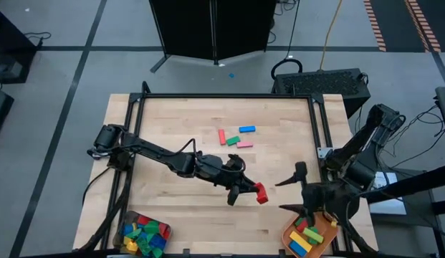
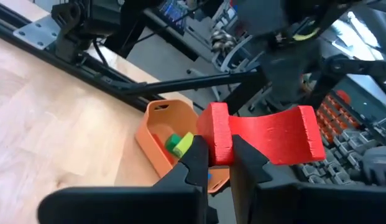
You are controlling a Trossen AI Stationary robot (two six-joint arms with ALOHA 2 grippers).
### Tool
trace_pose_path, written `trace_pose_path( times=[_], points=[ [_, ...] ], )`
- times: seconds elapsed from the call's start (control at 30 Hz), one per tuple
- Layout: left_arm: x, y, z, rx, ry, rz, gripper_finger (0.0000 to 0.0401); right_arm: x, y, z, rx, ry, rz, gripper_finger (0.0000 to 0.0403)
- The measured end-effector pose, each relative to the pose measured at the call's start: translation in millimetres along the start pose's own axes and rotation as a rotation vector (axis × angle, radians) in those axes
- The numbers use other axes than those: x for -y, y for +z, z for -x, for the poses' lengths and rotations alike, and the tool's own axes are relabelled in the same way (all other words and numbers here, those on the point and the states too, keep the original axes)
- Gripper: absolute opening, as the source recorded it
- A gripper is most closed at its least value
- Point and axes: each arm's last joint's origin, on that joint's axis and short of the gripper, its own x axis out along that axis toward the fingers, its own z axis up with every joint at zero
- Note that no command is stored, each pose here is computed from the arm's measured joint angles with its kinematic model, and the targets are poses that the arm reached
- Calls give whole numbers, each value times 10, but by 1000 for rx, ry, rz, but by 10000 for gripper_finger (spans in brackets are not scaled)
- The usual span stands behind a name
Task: Sort blocks by size
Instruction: Put the red arch block into the orange bin
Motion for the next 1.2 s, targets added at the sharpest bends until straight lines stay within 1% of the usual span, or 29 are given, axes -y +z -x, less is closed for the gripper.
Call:
trace_pose_path(
  times=[0.17,0.33,0.47,0.57,0.67,0.77,0.87,0.97,1.0,1.1,1.2],
  points=[
    [-5,16,0,21,9,2,27,-64,85,-150,56,-12,119,304],
    [5,23,0,30,1,47,27,-125,39,-342,7,-38,235,304],
    [34,13,-1,36,-9,49,27,-162,25,-483,-7,-56,280,302],
    [37,18,-1,41,-12,50,27,-184,29,-574,-4,-74,310,289],
    [44,26,-1,50,-19,50,27,-189,48,-625,11,-92,319,259],
    [49,33,0,57,-25,49,27,-191,49,-640,10,-134,319,207],
    [53,38,0,62,-28,52,27,-183,44,-641,2,-170,323,130],
    [63,51,4,71,-33,55,25,-180,43,-637,1,-173,329,39],
    [64,54,4,74,-35,61,20,-179,45,-636,1,-174,334,28],
    [63,65,5,80,-40,78,17,-174,52,-630,7,-178,316,27],
    [45,81,6,85,-37,79,30,-188,51,-619,12,-176,287,27]
  ],
)
